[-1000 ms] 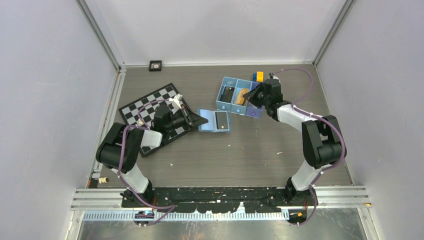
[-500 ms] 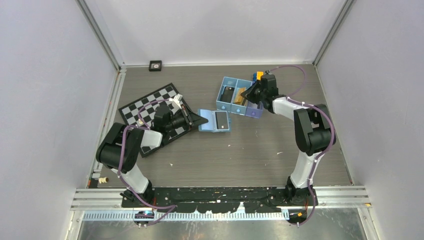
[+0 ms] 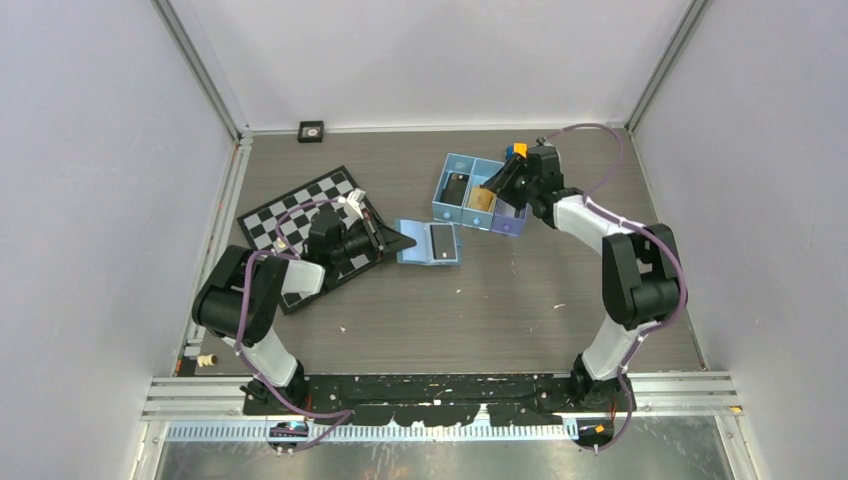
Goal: Take the credit cards out of the card holder
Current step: Place the credit card in the storage box, then remove the credit card from the card holder.
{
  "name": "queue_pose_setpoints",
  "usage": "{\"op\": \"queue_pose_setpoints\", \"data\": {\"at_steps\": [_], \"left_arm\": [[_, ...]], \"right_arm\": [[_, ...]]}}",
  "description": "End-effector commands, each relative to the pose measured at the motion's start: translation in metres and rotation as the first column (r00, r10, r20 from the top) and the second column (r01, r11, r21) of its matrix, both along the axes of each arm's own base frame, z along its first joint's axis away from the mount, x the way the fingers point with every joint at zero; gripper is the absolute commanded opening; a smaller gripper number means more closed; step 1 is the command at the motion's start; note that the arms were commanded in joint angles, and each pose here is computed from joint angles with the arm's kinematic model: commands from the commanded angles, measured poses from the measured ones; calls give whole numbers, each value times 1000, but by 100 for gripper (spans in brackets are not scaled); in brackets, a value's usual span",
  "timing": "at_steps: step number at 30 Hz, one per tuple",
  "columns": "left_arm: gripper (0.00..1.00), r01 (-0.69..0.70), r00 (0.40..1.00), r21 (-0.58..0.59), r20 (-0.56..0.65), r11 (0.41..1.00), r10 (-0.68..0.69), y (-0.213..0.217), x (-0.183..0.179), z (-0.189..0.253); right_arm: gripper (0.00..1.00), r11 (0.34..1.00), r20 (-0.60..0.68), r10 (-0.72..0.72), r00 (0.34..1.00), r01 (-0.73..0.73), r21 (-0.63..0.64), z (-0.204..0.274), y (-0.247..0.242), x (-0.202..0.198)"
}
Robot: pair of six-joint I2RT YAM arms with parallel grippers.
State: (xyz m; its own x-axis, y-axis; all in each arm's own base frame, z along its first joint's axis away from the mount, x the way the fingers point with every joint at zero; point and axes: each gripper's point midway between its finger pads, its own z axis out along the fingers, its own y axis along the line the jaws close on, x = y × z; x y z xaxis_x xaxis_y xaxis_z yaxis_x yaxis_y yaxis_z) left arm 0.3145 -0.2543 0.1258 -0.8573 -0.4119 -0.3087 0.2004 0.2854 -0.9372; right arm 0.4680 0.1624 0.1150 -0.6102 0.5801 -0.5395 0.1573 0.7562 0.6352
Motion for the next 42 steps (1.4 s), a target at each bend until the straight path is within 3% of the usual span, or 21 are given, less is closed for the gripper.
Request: {"op": "queue_pose_setpoints", "data": {"at_steps": [1,7,14,17,19,22,26,35,42], "left_arm": [[1,12,996,-3,89,1000,-12,-2,4,23],[0,7,995,48,99,999,-12,1,2,20],[0,-2,992,44,129,999,-4,3,-1,27],[0,-10,988,48,153,999,3,5,-3,31],[0,-17,988,58,153,998,8,6,-3,31],[0,-18,989,60,150,998,9,6,-2,30],[0,7,988,33,157,999,-12,3,-4,37],[0,33,967,-23,254,999,-26,1,-12,64],[0,106,963,-172,264,979,-58,-6,-16,79]], "right_arm": [[52,998,83,-14,996,19,-58,37,-16,-18],[58,993,119,-33,992,46,-108,47,-34,-52],[78,996,196,-9,981,26,-87,62,-34,-72],[84,991,208,-71,976,92,-93,60,-45,-82],[85,993,237,-114,965,119,-8,69,-43,-88],[85,997,301,-46,953,27,68,89,-18,-104],[86,991,271,74,960,-101,86,78,9,-116],[85,921,288,304,908,-357,154,61,60,-130],[81,849,320,383,867,-466,248,59,88,-135]]}}
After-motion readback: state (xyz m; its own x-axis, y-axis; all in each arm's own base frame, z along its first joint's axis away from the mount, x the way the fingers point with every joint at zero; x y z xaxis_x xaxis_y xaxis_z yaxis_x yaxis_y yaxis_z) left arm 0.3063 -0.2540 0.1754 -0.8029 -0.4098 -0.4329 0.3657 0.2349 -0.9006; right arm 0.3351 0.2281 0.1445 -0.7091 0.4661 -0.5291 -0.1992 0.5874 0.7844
